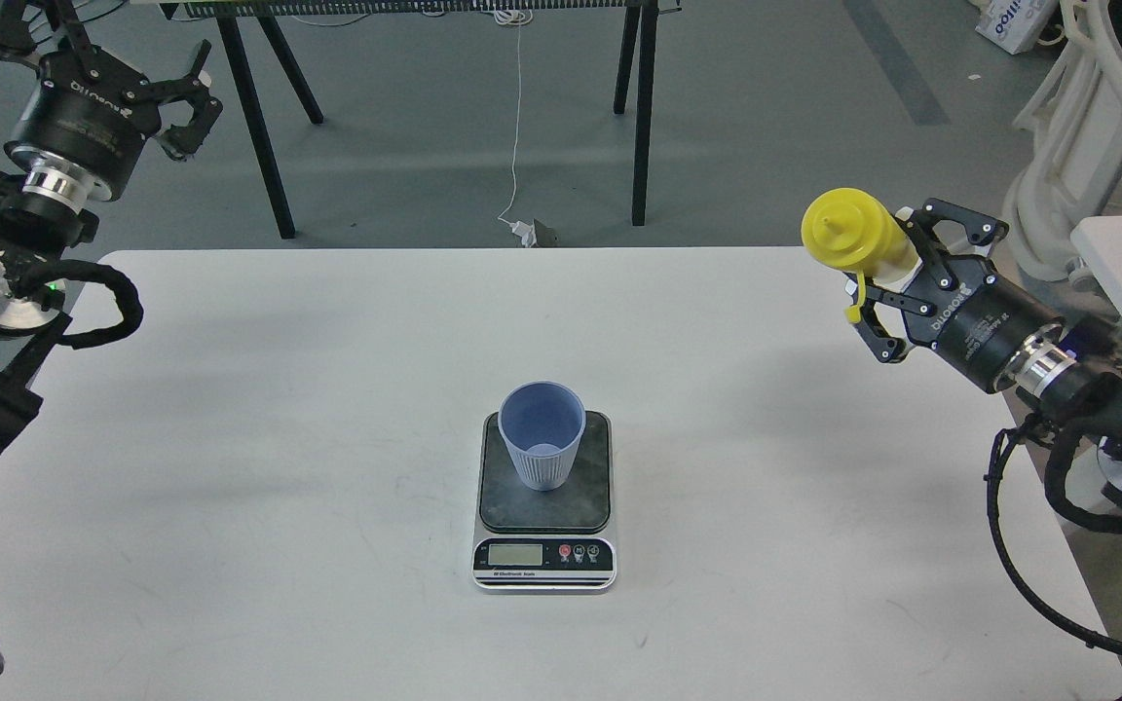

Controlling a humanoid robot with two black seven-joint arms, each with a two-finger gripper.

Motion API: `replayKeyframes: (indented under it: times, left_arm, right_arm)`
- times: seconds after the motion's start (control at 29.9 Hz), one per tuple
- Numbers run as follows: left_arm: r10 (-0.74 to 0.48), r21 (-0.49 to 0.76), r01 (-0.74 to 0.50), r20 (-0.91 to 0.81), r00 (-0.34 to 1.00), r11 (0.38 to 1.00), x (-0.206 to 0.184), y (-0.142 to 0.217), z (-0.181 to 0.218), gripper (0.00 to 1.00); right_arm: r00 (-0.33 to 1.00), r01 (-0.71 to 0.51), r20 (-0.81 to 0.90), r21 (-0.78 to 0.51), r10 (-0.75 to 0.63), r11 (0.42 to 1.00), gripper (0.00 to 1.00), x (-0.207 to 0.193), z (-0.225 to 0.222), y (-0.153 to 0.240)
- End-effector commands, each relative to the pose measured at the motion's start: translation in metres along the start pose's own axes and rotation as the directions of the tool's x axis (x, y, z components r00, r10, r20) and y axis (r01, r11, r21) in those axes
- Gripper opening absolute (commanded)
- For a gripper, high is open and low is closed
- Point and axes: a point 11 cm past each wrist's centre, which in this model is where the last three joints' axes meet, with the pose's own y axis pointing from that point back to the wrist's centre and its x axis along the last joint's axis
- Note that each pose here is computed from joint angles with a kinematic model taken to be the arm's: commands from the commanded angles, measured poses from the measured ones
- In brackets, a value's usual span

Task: Pour seasoning into cup on scale with both arms
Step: 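Lift the yellow bottle away from the cup and turn it upright, then lower the yellow bottle onto the table and open the right gripper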

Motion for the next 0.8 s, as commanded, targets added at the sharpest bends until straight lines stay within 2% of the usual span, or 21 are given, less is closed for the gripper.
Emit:
replayKeyframes:
  times: [0.0,0.17,0.43,0.77]
  left_arm:
    - [0.011,-0.002,-0.011,-0.003,1.000,1.000,0.004,0.004,-0.002,1.00]
    - [0.016,-0.003,-0.016,0.003,1.000,1.000,0.006,0.005,0.000,1.00]
    - [0.020,-0.010,-0.019,0.006,1.000,1.000,0.008,0.006,0.002,1.00]
    - [0.023,-0.007,-0.023,0.004,1.000,1.000,0.010,0.009,0.000,1.00]
  right_arm:
    - [0.979,-0.020,0.202,0.053,0.009,0.998,0.37,0.015,0.029,0.021]
    - [0.933,-0.163,0.337,0.071,0.130,0.984,0.36,0.048,0.084,0.043]
    - [0.829,-0.195,0.548,0.090,0.115,0.977,0.37,0.027,0.159,0.036]
    - [0.781,-0.278,0.591,0.045,0.199,0.959,0.38,0.039,0.190,0.072]
